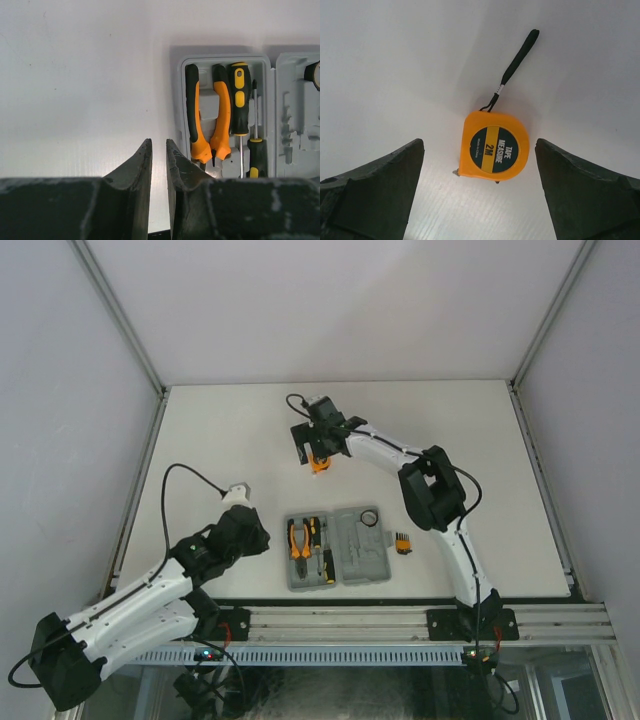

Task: Sort the tools into containers
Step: Pick up the engineering item from the center of the board.

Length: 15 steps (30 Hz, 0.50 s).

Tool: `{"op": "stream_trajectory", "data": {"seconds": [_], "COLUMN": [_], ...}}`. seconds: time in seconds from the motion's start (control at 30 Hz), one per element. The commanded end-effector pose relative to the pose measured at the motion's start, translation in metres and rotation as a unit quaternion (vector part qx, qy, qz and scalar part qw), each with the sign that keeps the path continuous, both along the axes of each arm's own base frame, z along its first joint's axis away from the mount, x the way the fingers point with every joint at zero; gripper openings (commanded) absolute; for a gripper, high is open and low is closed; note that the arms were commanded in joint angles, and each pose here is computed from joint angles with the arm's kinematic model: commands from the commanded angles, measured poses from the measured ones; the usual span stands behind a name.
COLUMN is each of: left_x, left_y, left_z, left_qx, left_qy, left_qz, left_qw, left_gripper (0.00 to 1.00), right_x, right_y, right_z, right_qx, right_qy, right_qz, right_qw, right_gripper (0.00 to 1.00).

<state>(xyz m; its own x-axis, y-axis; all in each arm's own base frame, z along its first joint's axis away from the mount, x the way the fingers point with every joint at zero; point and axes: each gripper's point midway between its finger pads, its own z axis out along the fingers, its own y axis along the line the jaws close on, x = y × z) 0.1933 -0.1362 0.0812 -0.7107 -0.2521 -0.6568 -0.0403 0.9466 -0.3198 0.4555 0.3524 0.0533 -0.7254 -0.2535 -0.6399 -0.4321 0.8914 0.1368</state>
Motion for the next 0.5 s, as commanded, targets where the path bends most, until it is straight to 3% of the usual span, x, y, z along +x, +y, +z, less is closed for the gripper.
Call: {"op": "stream_trajectory", "data": {"seconds": [0.0,0.47], "left_x": [0.0,-0.003], "left_y": [0.002,0.004], "left_z": [-0.004,0.0], "left_qx": [-0.007,-0.005], "left_qy": [0.001,0.003], "left_qz": [0.008,0.007], "left_qw": [1.0,1.0], "left_gripper": [0.22,0.21], "right_x": [0.012,0.005], "right_y": [-0.002,-0.017], "right_z": [0.004,-0.016], "right_qx": [-0.021,-0.09], "right_qy": [-0.003,0.006], "right_qz": [0.003,-0.008], "right_qw": [1.0,0.996], "right_gripper": [0.92,0.64]}}
